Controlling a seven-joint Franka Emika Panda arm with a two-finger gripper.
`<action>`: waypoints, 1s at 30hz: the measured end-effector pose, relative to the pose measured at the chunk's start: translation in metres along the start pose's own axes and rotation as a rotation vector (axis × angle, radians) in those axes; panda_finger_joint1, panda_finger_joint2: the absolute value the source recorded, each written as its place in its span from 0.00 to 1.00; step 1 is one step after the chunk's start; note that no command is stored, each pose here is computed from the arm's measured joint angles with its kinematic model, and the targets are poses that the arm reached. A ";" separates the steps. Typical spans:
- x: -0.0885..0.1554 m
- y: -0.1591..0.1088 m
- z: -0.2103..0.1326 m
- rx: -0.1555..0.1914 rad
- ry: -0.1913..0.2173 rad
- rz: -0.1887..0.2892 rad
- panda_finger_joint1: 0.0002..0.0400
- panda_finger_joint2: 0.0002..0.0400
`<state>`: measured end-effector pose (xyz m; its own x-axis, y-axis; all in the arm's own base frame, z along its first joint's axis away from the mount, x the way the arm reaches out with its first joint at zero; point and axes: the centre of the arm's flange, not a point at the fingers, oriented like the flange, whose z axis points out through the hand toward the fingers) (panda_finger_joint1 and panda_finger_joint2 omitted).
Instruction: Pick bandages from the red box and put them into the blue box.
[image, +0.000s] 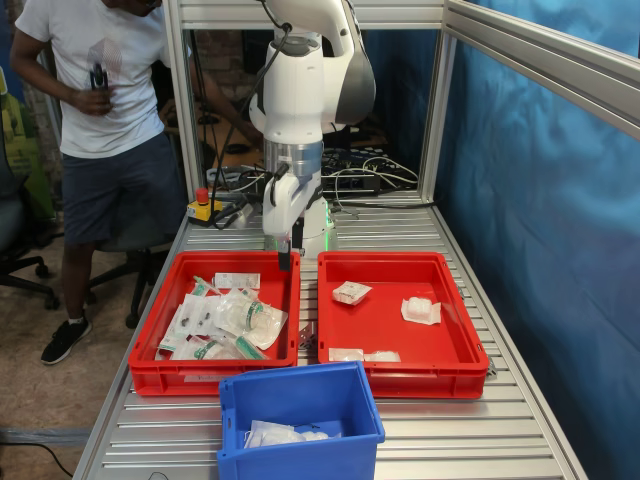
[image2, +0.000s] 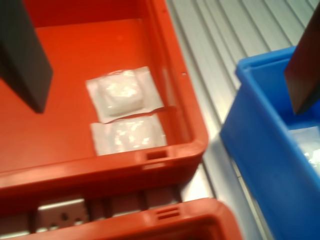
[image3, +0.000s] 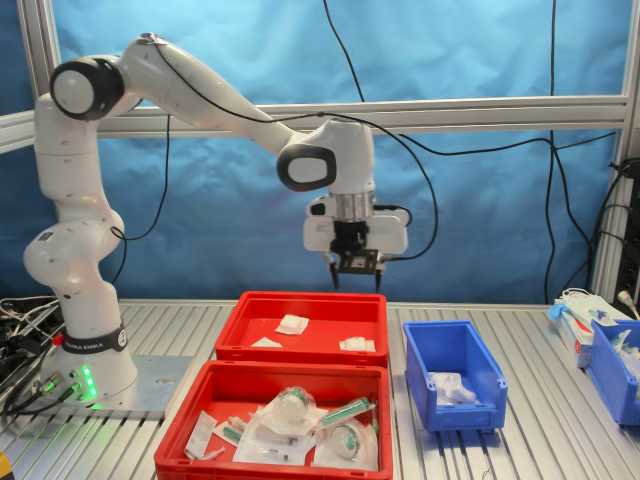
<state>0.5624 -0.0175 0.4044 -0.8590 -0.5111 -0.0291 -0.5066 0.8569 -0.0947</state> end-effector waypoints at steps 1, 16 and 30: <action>0.004 0.002 -0.001 -0.001 0.002 0.001 1.00 1.00; 0.065 0.039 -0.019 -0.002 0.020 0.002 1.00 1.00; 0.079 0.047 -0.027 0.006 0.012 0.003 1.00 1.00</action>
<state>0.4693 -0.0160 0.4241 -0.8614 -0.5076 -0.0170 -0.5037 0.8580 -0.1005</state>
